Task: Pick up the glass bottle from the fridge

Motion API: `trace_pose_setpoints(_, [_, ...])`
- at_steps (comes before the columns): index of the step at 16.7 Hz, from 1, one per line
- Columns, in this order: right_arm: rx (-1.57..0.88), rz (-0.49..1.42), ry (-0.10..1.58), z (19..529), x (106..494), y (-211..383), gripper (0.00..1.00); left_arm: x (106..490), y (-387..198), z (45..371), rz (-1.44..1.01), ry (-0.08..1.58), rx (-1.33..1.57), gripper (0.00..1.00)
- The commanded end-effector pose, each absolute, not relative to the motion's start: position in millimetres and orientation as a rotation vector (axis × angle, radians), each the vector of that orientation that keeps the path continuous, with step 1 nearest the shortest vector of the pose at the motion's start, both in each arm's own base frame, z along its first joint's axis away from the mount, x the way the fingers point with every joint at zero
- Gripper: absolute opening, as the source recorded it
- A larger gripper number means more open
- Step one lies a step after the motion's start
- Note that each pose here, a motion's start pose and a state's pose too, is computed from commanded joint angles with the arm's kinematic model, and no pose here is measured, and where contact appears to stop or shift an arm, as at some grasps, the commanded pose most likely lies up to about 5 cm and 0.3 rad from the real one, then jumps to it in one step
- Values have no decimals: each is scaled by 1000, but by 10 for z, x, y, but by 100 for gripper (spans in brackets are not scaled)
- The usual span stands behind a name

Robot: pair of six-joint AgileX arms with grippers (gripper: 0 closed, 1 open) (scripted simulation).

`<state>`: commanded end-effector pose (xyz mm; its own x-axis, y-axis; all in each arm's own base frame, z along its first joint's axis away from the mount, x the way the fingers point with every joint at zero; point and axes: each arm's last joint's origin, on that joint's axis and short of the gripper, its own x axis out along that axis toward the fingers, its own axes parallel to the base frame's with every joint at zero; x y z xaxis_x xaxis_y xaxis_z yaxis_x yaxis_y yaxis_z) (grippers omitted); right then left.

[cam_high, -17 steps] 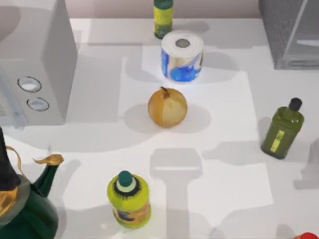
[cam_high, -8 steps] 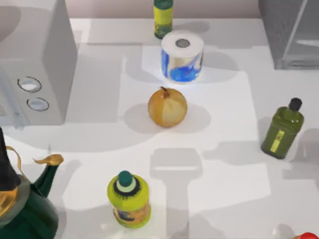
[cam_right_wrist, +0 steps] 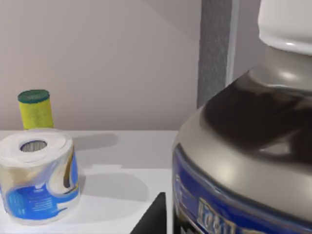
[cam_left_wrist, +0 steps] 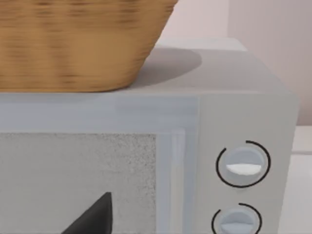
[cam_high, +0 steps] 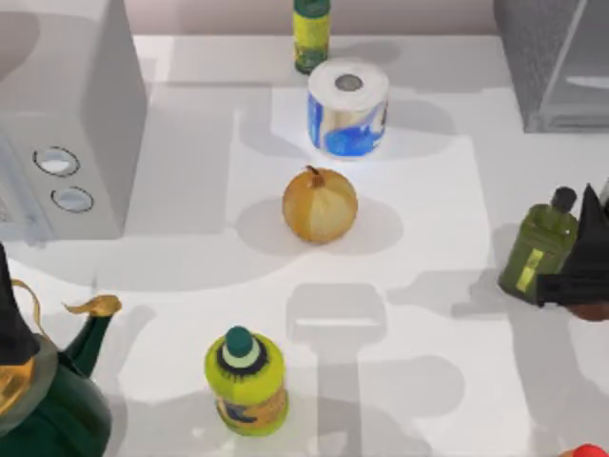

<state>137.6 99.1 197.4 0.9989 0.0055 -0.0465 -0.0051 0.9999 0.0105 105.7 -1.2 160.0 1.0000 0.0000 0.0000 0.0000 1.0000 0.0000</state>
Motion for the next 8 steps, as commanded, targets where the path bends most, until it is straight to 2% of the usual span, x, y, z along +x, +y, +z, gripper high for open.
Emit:
trace_pose_setpoints(3, [-37, 4, 76, 1829, 1290, 1466, 0, 1057, -12, 1600, 0, 0, 0, 100])
trace_pose_setpoints(8, [-59, 1, 37, 1597, 878, 2127, 0, 1057, -12, 1600, 0, 0, 0, 100])
